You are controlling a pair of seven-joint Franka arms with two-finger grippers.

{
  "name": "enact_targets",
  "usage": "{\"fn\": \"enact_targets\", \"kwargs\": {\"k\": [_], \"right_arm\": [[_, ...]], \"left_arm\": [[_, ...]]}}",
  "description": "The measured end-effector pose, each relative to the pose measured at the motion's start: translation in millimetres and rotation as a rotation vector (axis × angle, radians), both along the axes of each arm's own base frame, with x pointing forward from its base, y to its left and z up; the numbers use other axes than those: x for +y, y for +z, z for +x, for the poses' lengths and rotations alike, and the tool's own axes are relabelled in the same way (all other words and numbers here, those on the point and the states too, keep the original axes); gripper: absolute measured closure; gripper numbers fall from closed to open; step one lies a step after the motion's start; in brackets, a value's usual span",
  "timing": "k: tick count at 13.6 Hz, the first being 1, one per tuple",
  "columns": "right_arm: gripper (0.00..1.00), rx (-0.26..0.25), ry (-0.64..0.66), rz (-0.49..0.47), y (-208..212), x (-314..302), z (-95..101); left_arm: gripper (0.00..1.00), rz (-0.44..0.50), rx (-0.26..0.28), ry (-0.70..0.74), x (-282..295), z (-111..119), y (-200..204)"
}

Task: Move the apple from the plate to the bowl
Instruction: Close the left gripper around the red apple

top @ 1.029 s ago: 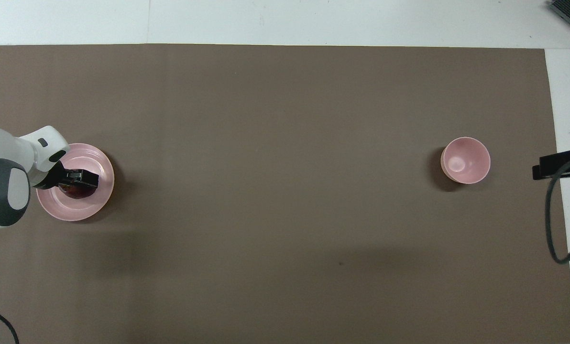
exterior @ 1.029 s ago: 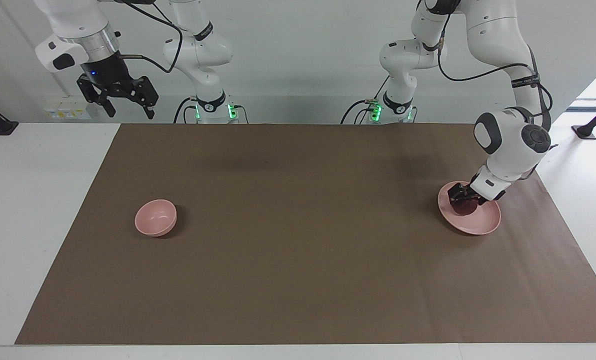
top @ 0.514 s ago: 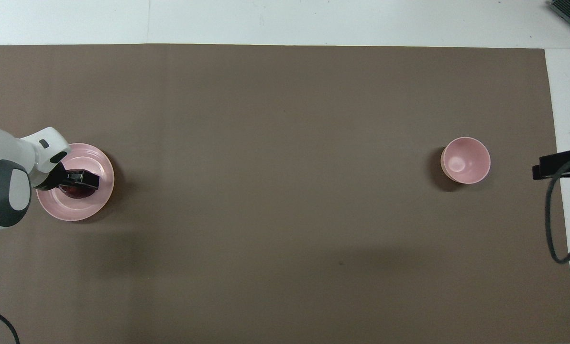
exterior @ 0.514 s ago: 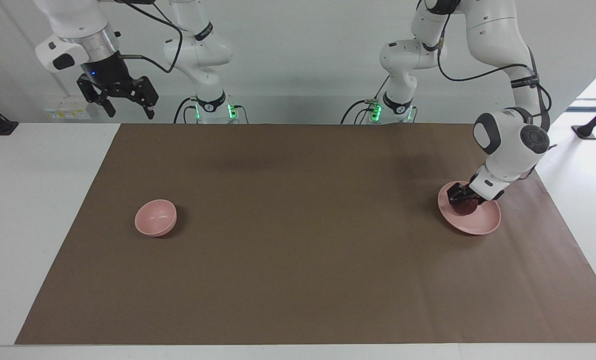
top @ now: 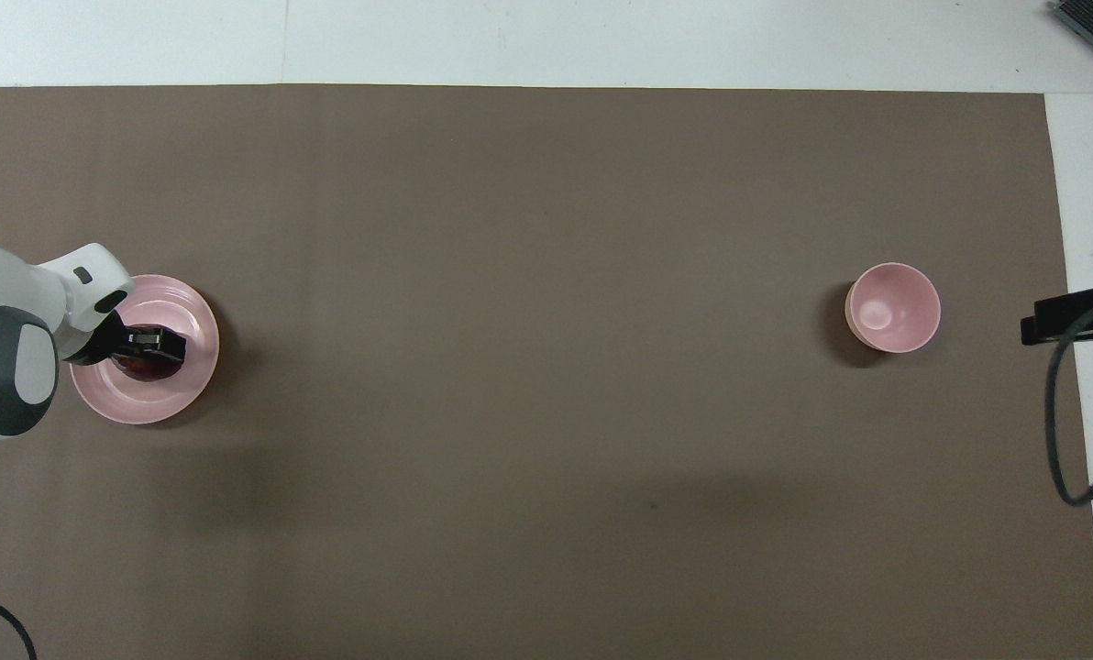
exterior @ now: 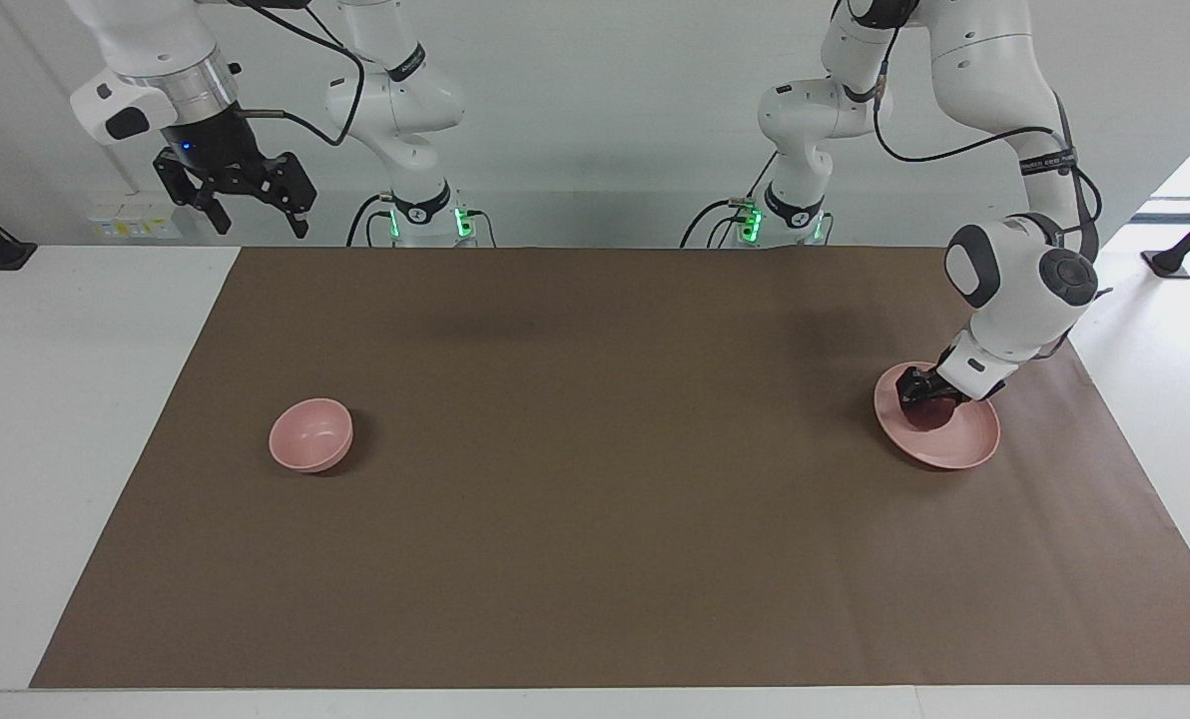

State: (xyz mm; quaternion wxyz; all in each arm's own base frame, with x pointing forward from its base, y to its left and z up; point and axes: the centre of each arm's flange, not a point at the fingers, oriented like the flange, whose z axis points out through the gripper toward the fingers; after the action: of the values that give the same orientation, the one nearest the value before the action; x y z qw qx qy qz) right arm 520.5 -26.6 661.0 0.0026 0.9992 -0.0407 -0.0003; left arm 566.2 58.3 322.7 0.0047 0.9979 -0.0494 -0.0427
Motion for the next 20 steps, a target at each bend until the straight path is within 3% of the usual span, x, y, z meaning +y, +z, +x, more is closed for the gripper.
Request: {"fn": "enact_targets", "kwargs": {"k": [1, 4, 9, 10, 11, 12, 13, 17, 20], "right_arm": [[0.00, 0.000, 0.000, 0.000, 0.0, 0.0, 0.0], [0.00, 0.000, 0.000, 0.000, 0.0, 0.0, 0.0], [0.00, 0.000, 0.000, 0.000, 0.0, 0.0, 0.0], [0.00, 0.000, 0.000, 0.000, 0.0, 0.0, 0.0], [0.00, 0.000, 0.000, 0.000, 0.0, 0.0, 0.0], [0.00, 0.000, 0.000, 0.000, 0.0, 0.0, 0.0], [0.00, 0.000, 0.000, 0.000, 0.0, 0.0, 0.0], [0.00, 0.000, 0.000, 0.000, 0.0, 0.0, 0.0], [0.00, 0.000, 0.000, 0.000, 0.0, 0.0, 0.0]], "left_arm": [[0.23, -0.001, 0.006, 0.004, 1.9, -0.9, -0.4], [0.00, -0.002, 0.015, 0.033, 18.7, -3.9, -1.1], [0.00, -0.004, 0.017, 0.030, 16.6, -4.0, -1.5], [0.00, -0.003, 0.018, 0.037, 15.7, -4.1, -1.8], [0.08, -0.003, 0.019, 0.045, 15.0, -4.1, -1.8], [0.22, -0.002, 0.019, 0.048, 14.4, -3.9, -0.7], [0.24, -0.003, 0.021, 0.050, 13.5, -4.1, 0.4], [0.24, -0.004, 0.034, 0.026, -6.0, 2.3, 9.1], [0.24, -0.004, 0.029, -0.013, -29.0, 22.4, 49.7]]}}
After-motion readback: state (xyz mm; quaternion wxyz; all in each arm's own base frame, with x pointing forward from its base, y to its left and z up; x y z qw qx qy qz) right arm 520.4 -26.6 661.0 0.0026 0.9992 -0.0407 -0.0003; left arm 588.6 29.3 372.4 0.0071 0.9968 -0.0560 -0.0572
